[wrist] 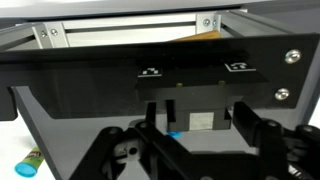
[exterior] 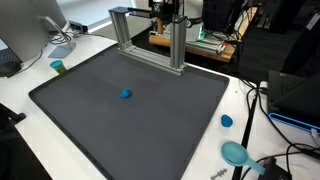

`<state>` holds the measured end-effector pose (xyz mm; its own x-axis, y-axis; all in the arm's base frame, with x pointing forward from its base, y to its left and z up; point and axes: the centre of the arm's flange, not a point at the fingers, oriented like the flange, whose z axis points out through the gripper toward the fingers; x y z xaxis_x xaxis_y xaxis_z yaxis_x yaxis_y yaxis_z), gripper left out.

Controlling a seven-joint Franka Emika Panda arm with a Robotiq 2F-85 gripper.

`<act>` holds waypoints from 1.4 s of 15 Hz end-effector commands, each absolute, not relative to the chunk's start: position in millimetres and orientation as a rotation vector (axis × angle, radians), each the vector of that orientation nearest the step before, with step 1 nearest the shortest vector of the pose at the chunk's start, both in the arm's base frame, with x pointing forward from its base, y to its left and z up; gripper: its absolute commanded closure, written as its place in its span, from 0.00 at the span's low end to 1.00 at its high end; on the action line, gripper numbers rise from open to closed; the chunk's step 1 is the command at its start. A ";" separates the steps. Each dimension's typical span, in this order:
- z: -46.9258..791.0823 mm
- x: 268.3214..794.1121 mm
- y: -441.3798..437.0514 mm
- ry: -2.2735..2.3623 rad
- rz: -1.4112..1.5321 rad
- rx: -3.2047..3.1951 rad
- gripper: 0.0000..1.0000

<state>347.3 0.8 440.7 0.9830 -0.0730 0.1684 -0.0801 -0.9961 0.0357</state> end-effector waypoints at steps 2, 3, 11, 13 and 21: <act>436.7 338.8 1.7 -0.141 0.249 3.076 0.26; 436.9 336.9 1.7 -0.140 0.250 3.080 0.31; 430.3 328.7 3.7 -0.109 0.218 3.089 0.30; 430.4 329.1 5.1 -0.107 0.218 3.089 0.38; 432.2 329.9 7.5 -0.068 0.151 3.066 0.17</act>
